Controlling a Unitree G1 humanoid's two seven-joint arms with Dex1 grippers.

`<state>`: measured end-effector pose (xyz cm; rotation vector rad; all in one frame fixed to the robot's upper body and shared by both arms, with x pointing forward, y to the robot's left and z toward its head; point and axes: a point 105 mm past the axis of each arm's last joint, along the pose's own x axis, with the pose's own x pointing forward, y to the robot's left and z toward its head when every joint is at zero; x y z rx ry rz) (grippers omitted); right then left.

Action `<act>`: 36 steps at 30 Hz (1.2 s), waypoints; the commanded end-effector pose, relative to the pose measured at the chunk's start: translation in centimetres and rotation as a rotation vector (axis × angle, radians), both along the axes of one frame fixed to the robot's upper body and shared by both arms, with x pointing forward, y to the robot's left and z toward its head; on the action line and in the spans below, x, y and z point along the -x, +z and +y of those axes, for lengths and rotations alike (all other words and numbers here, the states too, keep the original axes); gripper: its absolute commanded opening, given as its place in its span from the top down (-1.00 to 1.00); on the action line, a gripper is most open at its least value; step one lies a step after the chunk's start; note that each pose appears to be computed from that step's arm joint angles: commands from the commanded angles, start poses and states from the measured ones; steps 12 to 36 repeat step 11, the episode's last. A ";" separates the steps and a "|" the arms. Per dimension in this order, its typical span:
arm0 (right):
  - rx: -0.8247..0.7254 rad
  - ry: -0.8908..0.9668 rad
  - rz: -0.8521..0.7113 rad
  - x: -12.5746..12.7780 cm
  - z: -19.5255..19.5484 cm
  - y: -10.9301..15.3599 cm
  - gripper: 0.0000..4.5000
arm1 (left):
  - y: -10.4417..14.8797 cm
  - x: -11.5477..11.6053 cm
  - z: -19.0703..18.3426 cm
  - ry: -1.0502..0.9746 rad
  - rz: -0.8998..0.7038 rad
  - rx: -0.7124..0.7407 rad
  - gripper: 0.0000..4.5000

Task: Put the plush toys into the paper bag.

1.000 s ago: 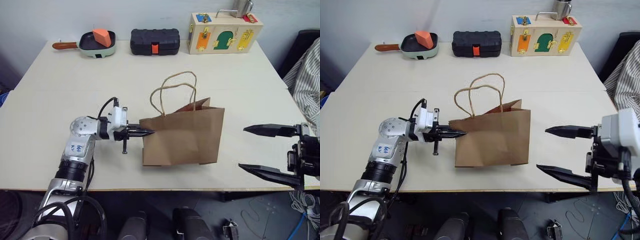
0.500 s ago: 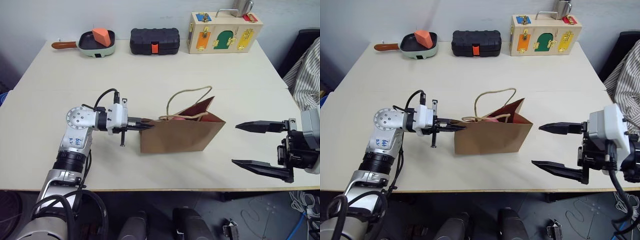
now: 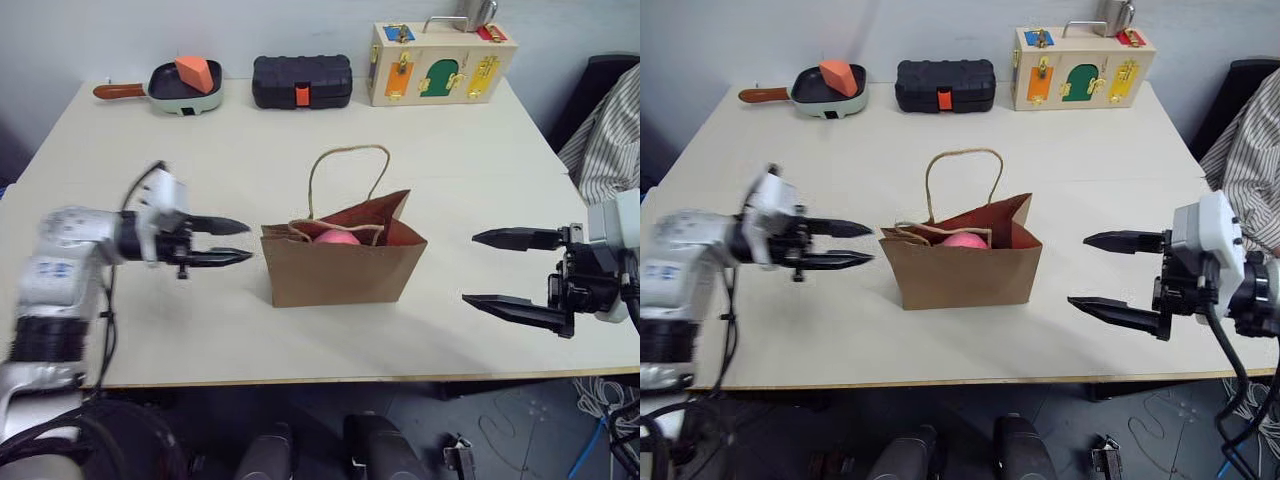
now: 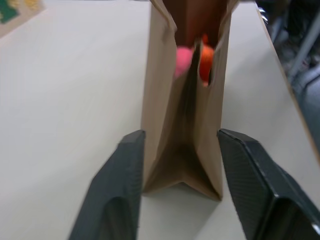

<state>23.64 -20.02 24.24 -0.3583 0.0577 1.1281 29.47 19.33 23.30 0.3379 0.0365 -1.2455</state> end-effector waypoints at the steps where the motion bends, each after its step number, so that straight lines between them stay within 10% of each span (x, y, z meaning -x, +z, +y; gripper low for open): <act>1: 0.026 0.018 -0.025 -0.5 -0.8 0.6 -1.00 | 1.5 2.3 0.7 0.034 -0.010 -0.016 -0.61; 4: 0.056 0.051 -0.014 -0.7 -1.4 0.9 -1.00 | 2.0 4.1 3.6 0.137 0.058 -0.059 -0.98; 10: 0.086 0.098 0.001 -1.0 -2.7 2.1 -1.00 | 3.8 7.0 6.8 0.240 0.075 -0.090 -0.98; 36: 0.077 0.104 0.004 -1.1 -2.8 2.4 -1.00 | 4.1 6.9 7.0 0.254 0.057 -0.084 -0.98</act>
